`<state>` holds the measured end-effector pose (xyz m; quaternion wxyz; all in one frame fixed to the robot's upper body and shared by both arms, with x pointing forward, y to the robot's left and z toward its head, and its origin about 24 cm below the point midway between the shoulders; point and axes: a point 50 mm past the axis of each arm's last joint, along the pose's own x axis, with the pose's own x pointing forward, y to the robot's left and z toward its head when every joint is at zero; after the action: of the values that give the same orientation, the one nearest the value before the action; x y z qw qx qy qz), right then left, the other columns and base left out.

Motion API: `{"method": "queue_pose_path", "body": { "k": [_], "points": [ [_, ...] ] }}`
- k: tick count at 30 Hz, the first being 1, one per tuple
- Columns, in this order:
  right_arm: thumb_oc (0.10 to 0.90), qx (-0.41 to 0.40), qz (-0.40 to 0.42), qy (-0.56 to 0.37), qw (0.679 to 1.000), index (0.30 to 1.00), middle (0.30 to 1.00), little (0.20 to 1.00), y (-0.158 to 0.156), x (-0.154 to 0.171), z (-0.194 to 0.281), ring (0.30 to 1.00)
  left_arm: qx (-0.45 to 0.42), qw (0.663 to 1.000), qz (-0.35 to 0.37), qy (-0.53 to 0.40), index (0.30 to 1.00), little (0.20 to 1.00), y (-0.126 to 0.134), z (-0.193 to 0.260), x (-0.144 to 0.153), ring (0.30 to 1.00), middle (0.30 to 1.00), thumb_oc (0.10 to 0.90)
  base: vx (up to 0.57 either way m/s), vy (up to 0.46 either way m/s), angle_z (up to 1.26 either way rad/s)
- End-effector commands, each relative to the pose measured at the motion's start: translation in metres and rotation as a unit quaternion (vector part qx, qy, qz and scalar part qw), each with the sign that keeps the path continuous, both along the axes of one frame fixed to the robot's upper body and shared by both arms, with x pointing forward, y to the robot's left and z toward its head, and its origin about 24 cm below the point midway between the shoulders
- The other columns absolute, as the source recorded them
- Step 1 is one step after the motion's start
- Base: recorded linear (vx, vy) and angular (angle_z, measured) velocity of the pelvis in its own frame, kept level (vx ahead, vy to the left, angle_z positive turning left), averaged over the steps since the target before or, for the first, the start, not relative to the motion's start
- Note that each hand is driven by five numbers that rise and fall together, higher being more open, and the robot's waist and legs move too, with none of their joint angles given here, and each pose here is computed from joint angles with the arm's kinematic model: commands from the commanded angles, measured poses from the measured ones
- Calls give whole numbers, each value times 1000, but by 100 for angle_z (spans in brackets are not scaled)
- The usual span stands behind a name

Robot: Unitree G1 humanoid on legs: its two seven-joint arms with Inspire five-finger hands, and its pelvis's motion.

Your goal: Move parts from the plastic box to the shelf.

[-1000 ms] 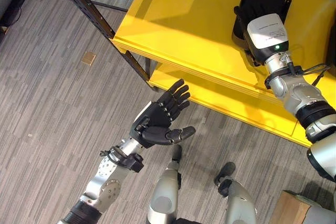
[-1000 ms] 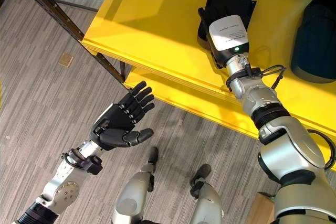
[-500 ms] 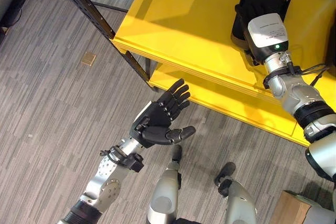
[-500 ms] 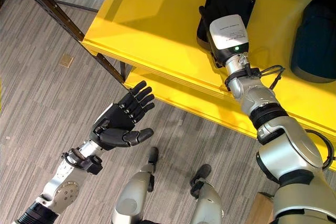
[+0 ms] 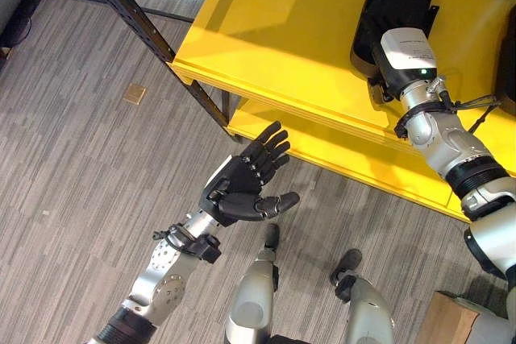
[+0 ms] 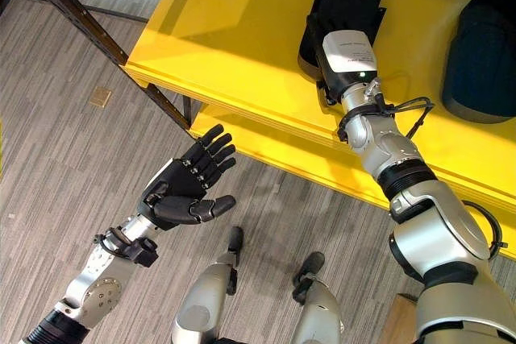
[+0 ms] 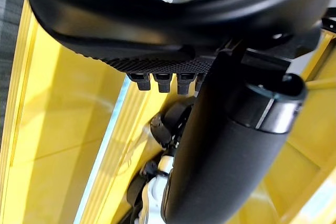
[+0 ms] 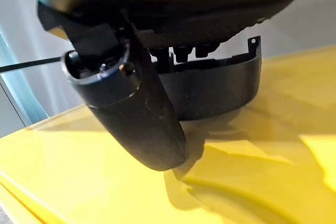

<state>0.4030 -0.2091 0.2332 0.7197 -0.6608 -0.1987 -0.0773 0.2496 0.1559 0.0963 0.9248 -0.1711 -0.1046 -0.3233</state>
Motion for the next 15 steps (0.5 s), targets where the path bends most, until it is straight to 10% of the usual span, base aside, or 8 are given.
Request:
{"method": "queue_pose_path", "body": {
  "k": [1,15],
  "points": [
    [900,21,64,-80,994,1000,1000,1000,25,-5,53,1000,-14,991,-36,-126,1000,1000,-13,45,-9,1000,1000,900,0,0,0],
    [900,15,39,-39,998,1000,1000,1000,15,-2,48,1000,-3,989,-52,-137,1000,1000,-19,48,-10,1000,1000,900,0,3,0]
  ]
}}
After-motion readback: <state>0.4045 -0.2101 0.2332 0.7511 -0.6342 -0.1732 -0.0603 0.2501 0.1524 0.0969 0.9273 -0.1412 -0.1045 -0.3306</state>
